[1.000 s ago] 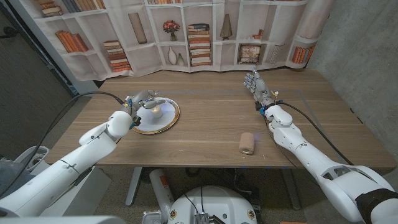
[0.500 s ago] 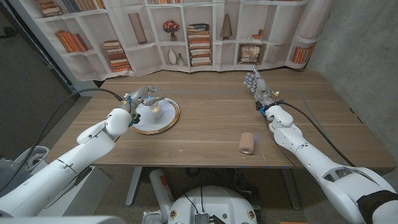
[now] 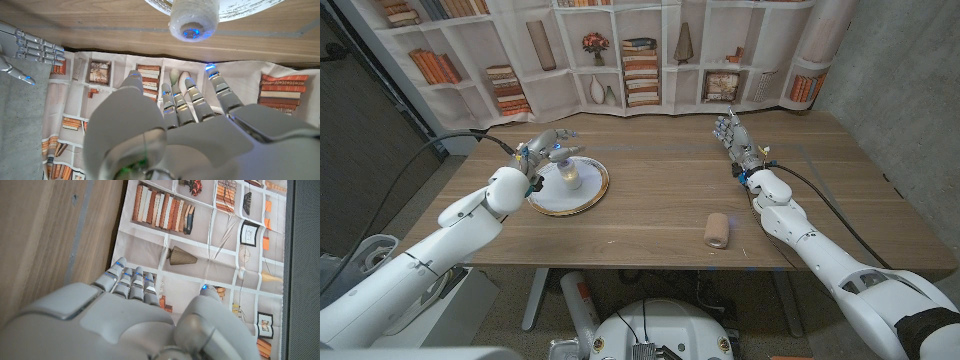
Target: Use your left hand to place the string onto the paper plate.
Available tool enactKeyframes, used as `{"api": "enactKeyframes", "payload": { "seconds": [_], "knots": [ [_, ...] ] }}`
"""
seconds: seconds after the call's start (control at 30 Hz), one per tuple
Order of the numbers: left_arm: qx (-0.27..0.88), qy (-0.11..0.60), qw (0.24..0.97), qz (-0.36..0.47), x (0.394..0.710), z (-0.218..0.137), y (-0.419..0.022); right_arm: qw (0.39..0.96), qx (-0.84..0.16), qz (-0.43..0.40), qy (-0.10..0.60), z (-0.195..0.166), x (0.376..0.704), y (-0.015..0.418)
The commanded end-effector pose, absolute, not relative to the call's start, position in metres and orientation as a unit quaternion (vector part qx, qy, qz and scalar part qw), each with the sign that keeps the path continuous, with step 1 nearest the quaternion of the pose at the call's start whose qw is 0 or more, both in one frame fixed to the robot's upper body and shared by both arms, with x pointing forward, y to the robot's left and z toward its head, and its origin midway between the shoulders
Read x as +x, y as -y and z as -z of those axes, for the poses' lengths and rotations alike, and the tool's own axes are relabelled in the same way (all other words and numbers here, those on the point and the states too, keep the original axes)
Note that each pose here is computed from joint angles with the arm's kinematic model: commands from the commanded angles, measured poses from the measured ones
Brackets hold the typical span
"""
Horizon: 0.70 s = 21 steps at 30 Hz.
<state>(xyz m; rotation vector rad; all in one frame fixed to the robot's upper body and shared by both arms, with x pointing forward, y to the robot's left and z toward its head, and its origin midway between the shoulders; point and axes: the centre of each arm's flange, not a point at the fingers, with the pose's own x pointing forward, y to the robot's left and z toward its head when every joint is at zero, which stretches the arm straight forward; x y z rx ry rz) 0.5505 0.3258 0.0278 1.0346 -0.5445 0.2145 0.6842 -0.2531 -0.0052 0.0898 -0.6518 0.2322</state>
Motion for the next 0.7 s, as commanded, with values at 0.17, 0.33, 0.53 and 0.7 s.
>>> {"api": "enactKeyframes", "payload": {
  "seconds": [0.17,0.33,0.53,0.7],
  "knots": [
    [0.507,0.284,0.804,-0.122,0.531,-0.052,-0.32,0.939,0.047,-0.11,0.324,0.003,0.682,0.254],
    [0.507,0.294,0.8,-0.128,0.525,-0.057,-0.319,0.938,0.048,-0.11,0.326,0.003,0.682,0.255],
    [0.514,0.296,0.794,-0.132,0.52,-0.061,-0.316,0.938,0.05,-0.108,0.326,0.004,0.681,0.255],
    [0.507,0.294,0.801,-0.126,0.523,-0.056,-0.317,0.938,0.05,-0.108,0.325,0.005,0.681,0.255]
  ]
}}
